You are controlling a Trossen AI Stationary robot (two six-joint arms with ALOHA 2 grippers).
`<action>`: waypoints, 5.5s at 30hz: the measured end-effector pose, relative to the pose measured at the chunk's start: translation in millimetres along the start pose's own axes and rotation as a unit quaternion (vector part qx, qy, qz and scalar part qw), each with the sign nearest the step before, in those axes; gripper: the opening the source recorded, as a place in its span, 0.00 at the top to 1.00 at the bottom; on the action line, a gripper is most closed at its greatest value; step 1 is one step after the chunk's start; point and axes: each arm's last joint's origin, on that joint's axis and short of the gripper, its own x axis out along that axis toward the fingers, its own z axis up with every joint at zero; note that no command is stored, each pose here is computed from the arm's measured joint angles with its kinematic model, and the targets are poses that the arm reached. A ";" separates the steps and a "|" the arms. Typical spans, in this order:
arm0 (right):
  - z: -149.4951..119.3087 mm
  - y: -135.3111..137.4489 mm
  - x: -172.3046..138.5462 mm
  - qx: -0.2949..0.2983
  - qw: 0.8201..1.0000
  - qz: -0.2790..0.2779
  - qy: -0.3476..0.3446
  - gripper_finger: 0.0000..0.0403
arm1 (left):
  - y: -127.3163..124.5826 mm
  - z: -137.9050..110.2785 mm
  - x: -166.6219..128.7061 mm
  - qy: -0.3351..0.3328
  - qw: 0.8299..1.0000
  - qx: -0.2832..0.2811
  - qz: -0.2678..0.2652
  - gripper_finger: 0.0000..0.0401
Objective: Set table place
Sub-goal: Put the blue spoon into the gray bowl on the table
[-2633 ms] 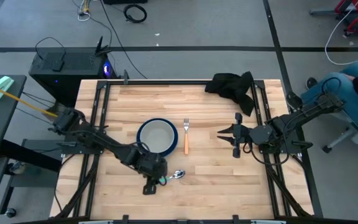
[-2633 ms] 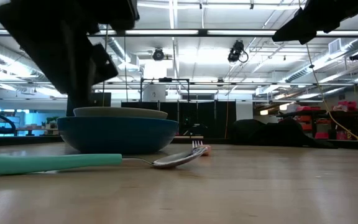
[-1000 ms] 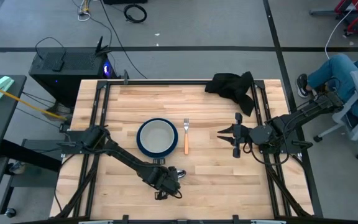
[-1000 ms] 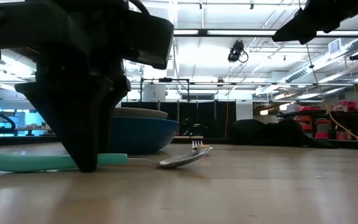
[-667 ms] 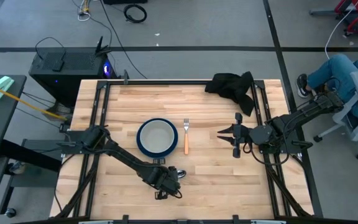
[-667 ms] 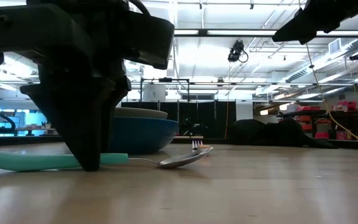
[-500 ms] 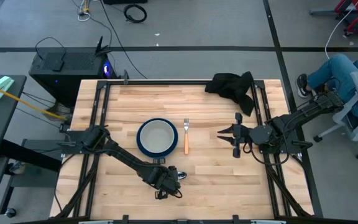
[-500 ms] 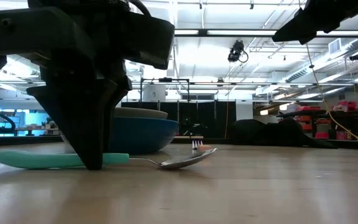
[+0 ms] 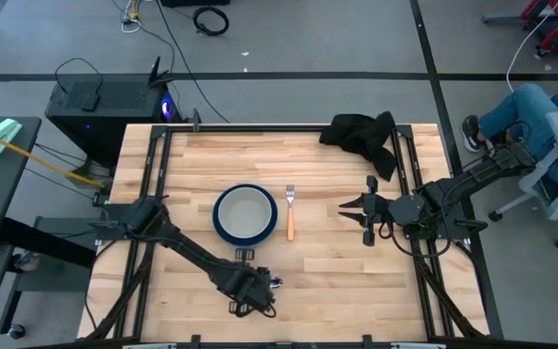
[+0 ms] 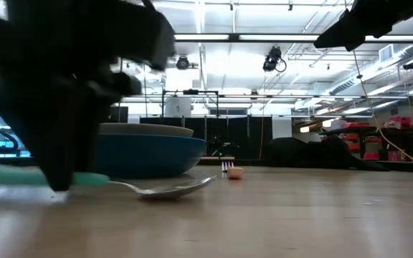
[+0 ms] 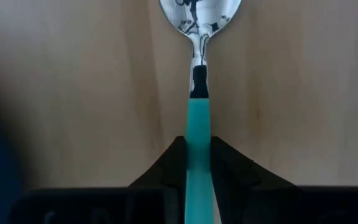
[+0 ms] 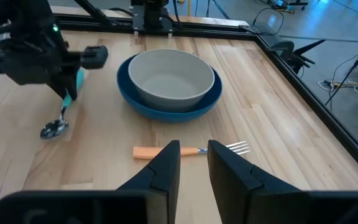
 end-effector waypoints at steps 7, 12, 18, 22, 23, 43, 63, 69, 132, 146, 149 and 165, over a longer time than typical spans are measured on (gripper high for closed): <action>0.0 0.0 0.0 0.000 1.000 0.000 0.000 0.78 | -13.5 -2.6 -34.0 0.029 0.999 0.024 0.013 0.86; 0.0 0.0 0.0 0.000 1.000 0.000 0.000 0.78 | -20.5 0.5 -69.1 0.018 0.998 0.042 0.042 0.86; 0.0 0.0 0.0 0.000 1.000 0.000 0.000 0.78 | -3.6 -0.8 -114.7 0.029 0.989 0.016 0.147 0.86; -0.1 0.0 -0.1 0.000 1.000 0.000 0.001 0.78 | 9.1 2.9 -138.9 -0.010 0.990 0.009 0.142 0.86; -0.1 0.0 -0.1 0.000 1.000 0.000 0.000 0.78 | 14.5 2.0 -145.7 -0.015 0.990 0.005 0.139 0.86; 0.1 0.0 0.0 0.000 1.000 0.000 -0.001 0.78 | 186.7 -96.6 -204.6 -0.017 0.971 -0.230 0.070 0.86; 0.2 0.0 0.0 0.001 1.000 0.000 -0.001 0.78 | 229.2 -57.5 -92.7 0.090 0.984 -0.152 -0.023 0.86; 0.2 0.0 -0.1 0.001 1.000 0.000 -0.001 0.78 | 228.6 -45.6 -58.1 0.143 0.982 -0.118 -0.027 0.86; 0.2 0.0 0.0 0.000 1.000 0.000 -0.001 0.78 | 229.4 -33.7 -27.0 0.159 0.972 -0.168 -0.037 0.77; 0.2 0.0 -0.1 0.001 1.000 0.000 -0.001 0.78 | 229.4 -33.8 -27.1 0.159 0.972 -0.170 -0.037 0.77; 0.2 0.1 0.0 0.000 1.000 0.000 -0.001 0.78 | 229.4 -33.8 -27.1 0.159 0.972 -0.170 -0.037 0.76; 0.2 0.0 -0.1 0.001 1.000 0.000 -0.001 0.78 | 229.5 -33.4 -26.9 0.157 0.972 -0.173 -0.036 0.74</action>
